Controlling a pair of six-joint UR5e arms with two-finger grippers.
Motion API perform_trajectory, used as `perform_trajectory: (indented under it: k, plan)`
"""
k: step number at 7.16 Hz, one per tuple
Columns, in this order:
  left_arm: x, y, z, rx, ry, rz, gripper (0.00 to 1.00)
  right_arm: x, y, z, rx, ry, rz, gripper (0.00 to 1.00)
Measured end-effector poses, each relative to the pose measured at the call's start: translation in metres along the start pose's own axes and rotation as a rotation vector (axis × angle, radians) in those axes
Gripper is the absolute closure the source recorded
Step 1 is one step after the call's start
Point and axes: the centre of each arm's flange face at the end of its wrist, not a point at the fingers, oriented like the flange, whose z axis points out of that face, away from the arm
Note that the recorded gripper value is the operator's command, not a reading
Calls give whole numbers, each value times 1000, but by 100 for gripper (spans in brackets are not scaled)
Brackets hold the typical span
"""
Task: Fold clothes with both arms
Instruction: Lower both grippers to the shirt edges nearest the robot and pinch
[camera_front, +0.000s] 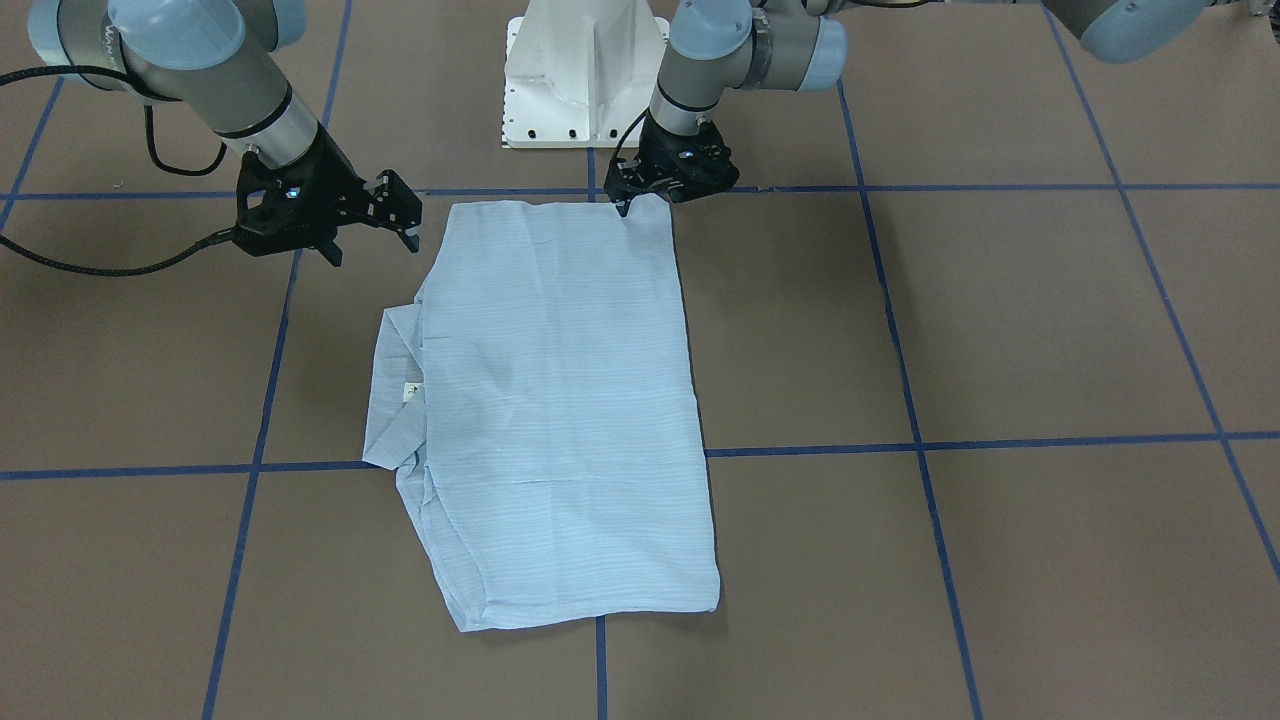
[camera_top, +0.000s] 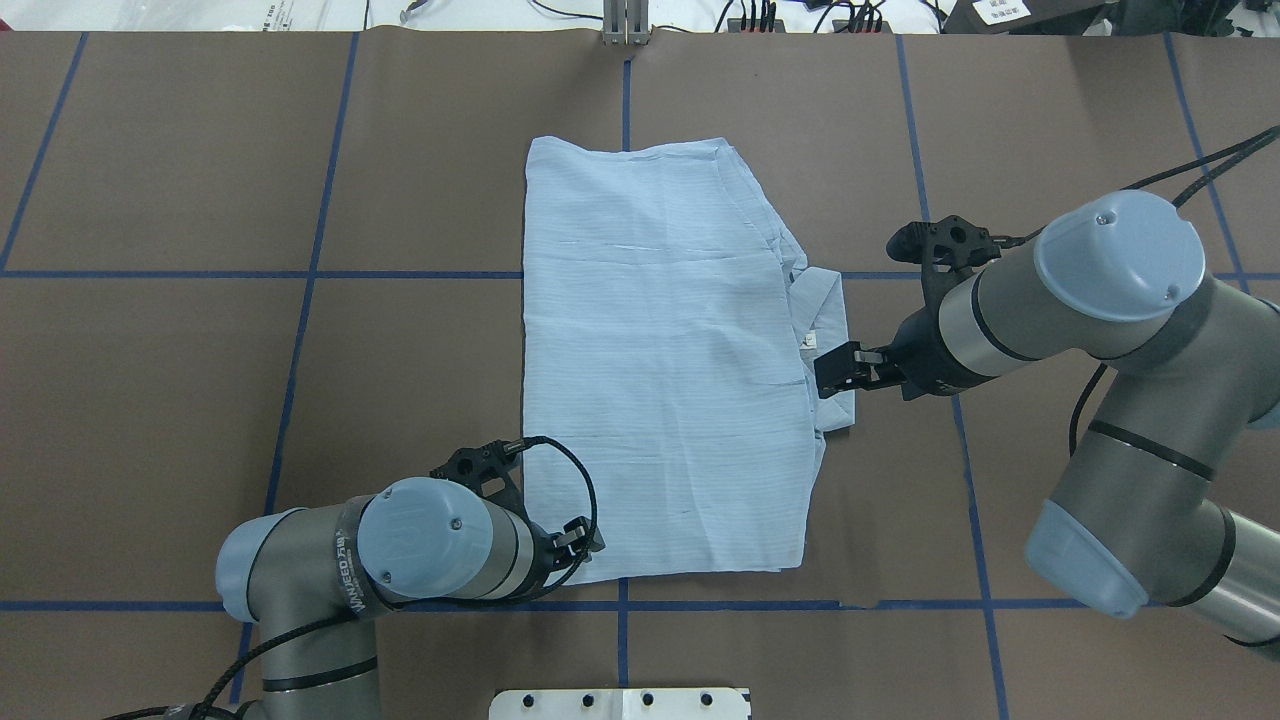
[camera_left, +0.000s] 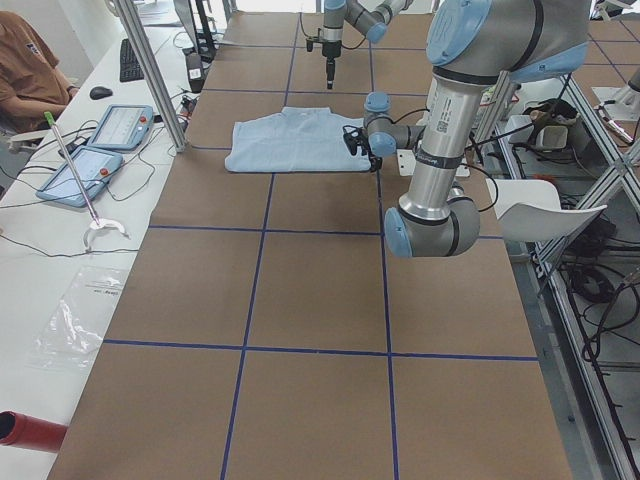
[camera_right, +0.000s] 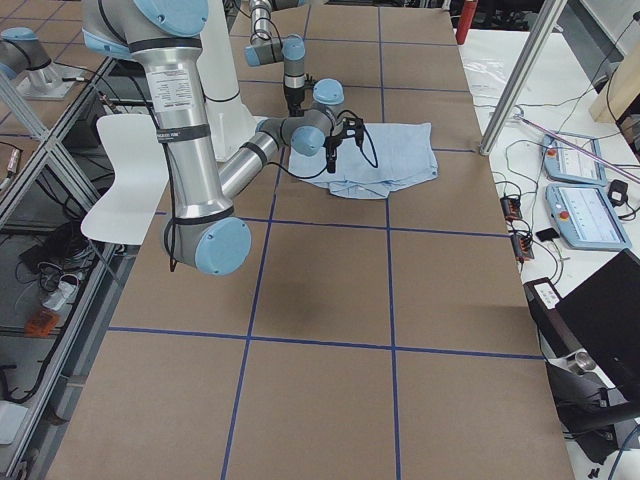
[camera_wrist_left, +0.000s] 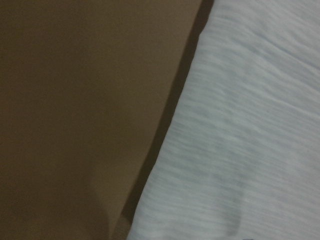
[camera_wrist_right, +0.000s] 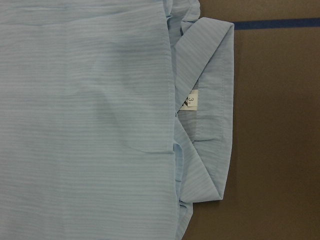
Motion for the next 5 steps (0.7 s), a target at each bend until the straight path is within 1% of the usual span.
perform_trajectory:
  k: [2,3,4,5]
  plan:
    - [0,-4,0,6,-3,-3,18,-1,0,0,0,-1,-1,0]
    - [0,-6,1,9,-5,-5,21,-2,0,0,1,-2,-2,0]
    - [-1,-8,1,13,-8,-7,29,-2,0,0,1,-3,-2,0]
    - [0,-9,1,14,-10,-8,42,-2,0,0,0,-2,-1,0]
